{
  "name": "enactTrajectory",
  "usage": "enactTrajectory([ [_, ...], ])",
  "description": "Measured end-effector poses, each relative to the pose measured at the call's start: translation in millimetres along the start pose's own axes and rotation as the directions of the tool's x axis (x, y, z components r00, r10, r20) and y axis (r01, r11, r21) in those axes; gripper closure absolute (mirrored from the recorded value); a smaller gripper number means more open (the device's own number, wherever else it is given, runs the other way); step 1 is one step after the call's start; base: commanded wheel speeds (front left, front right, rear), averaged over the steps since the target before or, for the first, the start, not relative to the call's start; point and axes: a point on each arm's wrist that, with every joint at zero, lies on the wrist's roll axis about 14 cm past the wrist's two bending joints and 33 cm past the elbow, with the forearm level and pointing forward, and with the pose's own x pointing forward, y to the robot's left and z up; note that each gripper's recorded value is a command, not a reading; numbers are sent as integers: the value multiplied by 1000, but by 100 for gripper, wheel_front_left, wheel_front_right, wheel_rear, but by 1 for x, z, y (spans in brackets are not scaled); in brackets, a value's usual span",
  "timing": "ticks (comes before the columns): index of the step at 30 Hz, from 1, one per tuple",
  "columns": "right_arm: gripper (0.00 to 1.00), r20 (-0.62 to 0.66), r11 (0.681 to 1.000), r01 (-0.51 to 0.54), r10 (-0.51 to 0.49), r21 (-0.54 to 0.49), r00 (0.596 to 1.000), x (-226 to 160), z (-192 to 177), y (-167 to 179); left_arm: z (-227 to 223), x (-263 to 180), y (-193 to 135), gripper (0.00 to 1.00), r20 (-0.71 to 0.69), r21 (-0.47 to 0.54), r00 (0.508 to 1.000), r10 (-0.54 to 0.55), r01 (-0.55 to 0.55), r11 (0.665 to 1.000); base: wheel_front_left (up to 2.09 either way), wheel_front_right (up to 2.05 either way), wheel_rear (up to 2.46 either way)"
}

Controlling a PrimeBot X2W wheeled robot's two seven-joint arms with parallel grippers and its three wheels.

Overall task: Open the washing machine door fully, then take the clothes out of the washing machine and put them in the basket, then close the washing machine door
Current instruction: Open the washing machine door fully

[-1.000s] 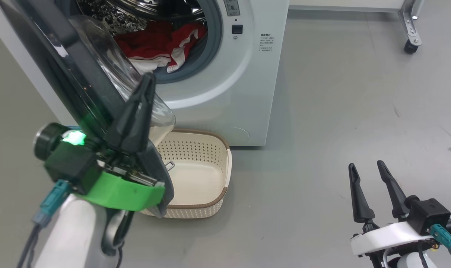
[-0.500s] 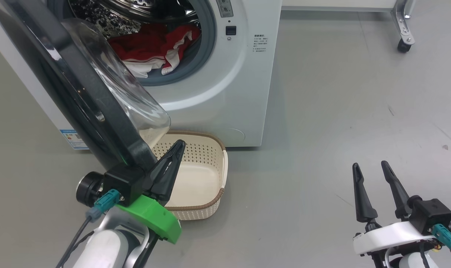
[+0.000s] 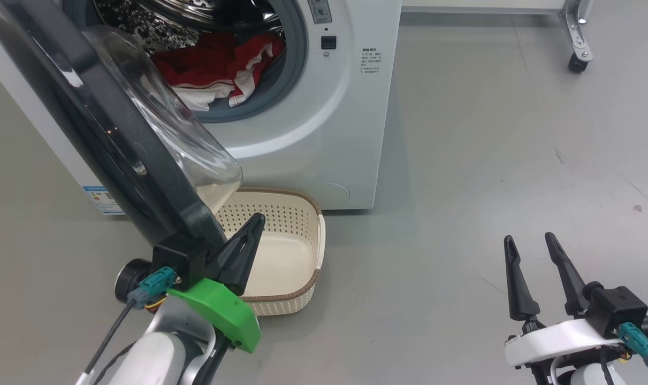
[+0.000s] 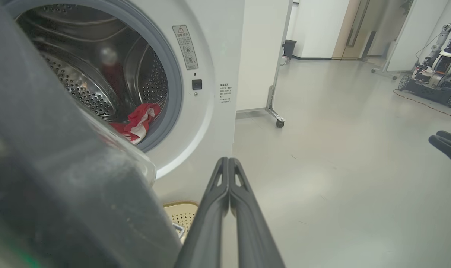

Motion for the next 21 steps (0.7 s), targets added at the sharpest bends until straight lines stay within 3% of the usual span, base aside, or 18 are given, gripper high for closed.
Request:
enactTrajectory([
  [21,0,-12,1000,0,0,3,1000,7,-5,-1,-21,-6,24,100,-64,-31,994,89,-91,995,0,0,0],
])
